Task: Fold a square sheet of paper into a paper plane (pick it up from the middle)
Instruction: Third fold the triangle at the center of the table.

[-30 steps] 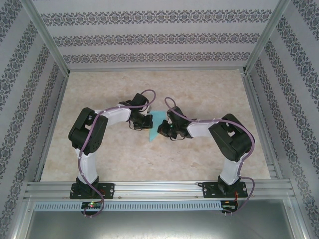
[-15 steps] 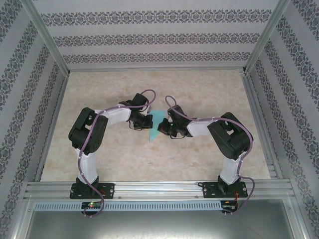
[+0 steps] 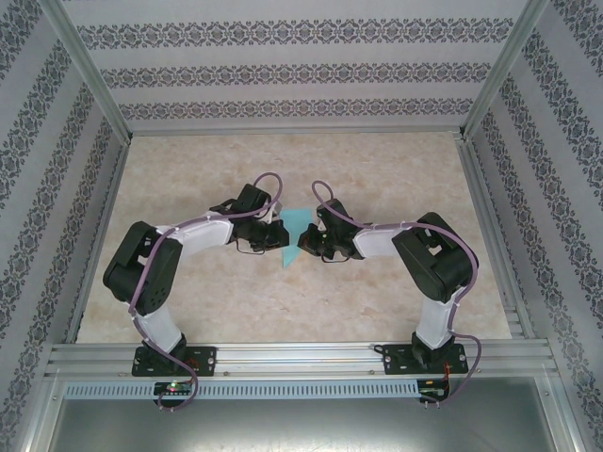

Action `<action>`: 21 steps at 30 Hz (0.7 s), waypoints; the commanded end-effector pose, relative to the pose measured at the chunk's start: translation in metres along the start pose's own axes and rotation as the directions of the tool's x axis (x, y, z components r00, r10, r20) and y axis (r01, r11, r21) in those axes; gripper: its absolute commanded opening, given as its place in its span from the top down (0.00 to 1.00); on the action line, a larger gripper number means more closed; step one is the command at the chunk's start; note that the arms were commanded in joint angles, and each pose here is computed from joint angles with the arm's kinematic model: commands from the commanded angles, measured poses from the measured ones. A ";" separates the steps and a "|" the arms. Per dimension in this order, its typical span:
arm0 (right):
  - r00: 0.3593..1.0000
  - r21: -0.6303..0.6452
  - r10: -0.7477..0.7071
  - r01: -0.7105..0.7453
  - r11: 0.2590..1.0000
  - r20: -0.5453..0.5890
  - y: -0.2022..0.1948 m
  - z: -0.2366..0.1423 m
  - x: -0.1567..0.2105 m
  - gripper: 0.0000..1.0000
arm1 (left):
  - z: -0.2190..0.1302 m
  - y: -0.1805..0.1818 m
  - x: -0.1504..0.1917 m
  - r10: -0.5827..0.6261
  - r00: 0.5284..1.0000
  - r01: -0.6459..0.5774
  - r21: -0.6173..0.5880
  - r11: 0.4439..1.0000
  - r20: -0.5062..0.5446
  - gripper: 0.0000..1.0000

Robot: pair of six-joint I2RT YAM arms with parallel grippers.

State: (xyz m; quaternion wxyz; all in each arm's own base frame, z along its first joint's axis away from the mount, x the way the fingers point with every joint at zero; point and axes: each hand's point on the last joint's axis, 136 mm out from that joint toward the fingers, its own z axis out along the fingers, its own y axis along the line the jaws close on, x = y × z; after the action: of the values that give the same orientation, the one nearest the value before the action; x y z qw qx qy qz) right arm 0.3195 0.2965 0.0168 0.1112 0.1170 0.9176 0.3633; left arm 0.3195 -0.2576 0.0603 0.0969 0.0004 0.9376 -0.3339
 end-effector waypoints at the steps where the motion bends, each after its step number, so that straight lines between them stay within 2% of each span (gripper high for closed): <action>1: 1.000 0.077 0.021 -0.019 0.997 -0.022 -0.023 0.008 0.008 1.00 | 0.009 -0.009 0.011 -0.018 0.999 0.020 0.061 0.998 -0.037 0.95; 4: 0.999 0.077 0.024 -0.022 0.997 -0.026 -0.023 0.010 0.009 1.00 | 0.018 -0.005 0.022 -0.035 0.996 0.041 0.063 0.997 -0.085 1.00; 11: 0.999 0.078 0.024 -0.022 0.997 -0.027 -0.023 0.010 0.009 1.00 | 0.033 0.016 0.042 -0.069 0.984 0.071 0.006 0.997 -0.163 1.00; 15: 0.999 0.087 0.022 -0.020 0.996 -0.028 -0.025 0.010 0.010 1.00 | 0.036 0.034 0.054 -0.081 0.979 0.071 -0.061 0.996 -0.188 1.00; 21: 0.999 0.116 0.036 -0.033 0.993 -0.026 -0.032 0.010 0.010 1.00 | 0.033 0.047 0.071 -0.091 0.970 0.070 -0.098 0.993 -0.225 1.00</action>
State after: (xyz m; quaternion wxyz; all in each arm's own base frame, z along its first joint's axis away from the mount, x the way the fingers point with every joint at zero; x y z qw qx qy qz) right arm 0.3205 0.2975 0.0162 0.1113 0.1165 0.9174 0.3639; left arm 0.2917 -0.2643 0.0182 0.0220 -0.0042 0.9403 -0.3395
